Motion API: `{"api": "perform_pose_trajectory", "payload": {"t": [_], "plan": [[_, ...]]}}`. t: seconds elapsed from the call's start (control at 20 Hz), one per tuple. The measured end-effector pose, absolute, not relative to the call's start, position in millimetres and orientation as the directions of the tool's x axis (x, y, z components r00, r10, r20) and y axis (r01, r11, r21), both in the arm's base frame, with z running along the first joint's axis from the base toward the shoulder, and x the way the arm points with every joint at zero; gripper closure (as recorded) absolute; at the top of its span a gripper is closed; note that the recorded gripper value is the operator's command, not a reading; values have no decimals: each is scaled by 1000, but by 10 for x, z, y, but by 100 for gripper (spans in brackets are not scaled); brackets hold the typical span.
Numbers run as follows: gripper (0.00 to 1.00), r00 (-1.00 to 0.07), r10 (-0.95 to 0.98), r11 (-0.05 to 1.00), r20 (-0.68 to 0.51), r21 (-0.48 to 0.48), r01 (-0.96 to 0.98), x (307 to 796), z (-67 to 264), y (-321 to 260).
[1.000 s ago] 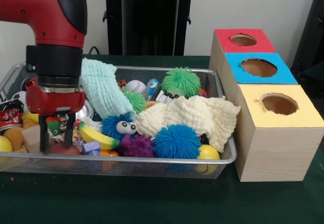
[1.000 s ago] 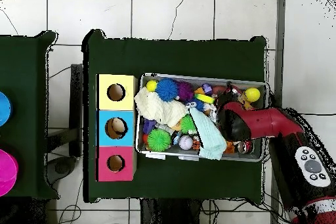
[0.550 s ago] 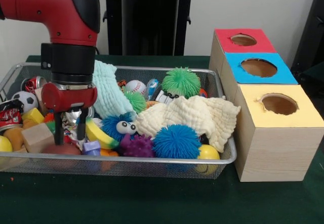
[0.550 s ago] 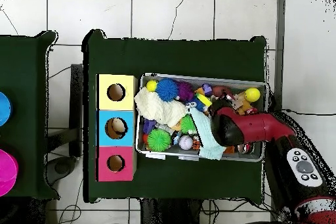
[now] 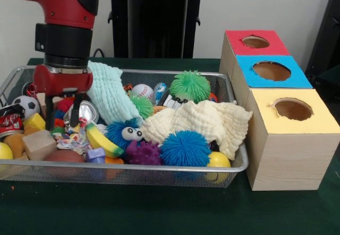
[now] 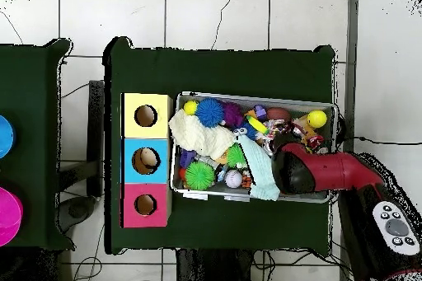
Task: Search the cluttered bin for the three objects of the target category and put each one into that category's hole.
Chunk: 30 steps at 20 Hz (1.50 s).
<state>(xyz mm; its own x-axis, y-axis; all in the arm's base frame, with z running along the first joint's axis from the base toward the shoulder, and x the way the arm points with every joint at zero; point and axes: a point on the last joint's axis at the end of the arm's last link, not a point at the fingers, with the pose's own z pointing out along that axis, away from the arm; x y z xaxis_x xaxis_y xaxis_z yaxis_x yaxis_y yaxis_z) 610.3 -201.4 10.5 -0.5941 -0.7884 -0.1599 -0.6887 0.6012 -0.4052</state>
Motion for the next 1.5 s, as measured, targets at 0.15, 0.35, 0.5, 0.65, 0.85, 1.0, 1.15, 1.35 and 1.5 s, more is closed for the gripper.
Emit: {"api": "perform_pose_trajectory", "payload": {"t": [0.15, 0.35, 0.5, 0.65, 0.85, 1.0, 1.15, 1.35, 1.5], "plan": [[0, -601, -786, 599, -148, -422, -680, 6032, 200, -2120], [0, -615, -778, 603, -132, -431, -671, 5962, 262, -2230], [0, -635, -764, 617, -118, -425, -663, 5893, 224, -2318], [0, -661, -744, 637, -100, -404, -656, 5793, 39, -2424], [0, -681, -728, 654, -77, -375, -657, 5673, -248, -2502], [0, -690, -721, 662, -56, -350, -663, 5566, -511, -2542], [0, -694, -718, 664, -51, -347, -662, 5564, -600, -2565], [0, -686, -726, 654, -49, -359, -666, 5623, -591, -2550], [0, -679, -732, 645, -55, -374, -666, 5656, -586, -2545]]}}
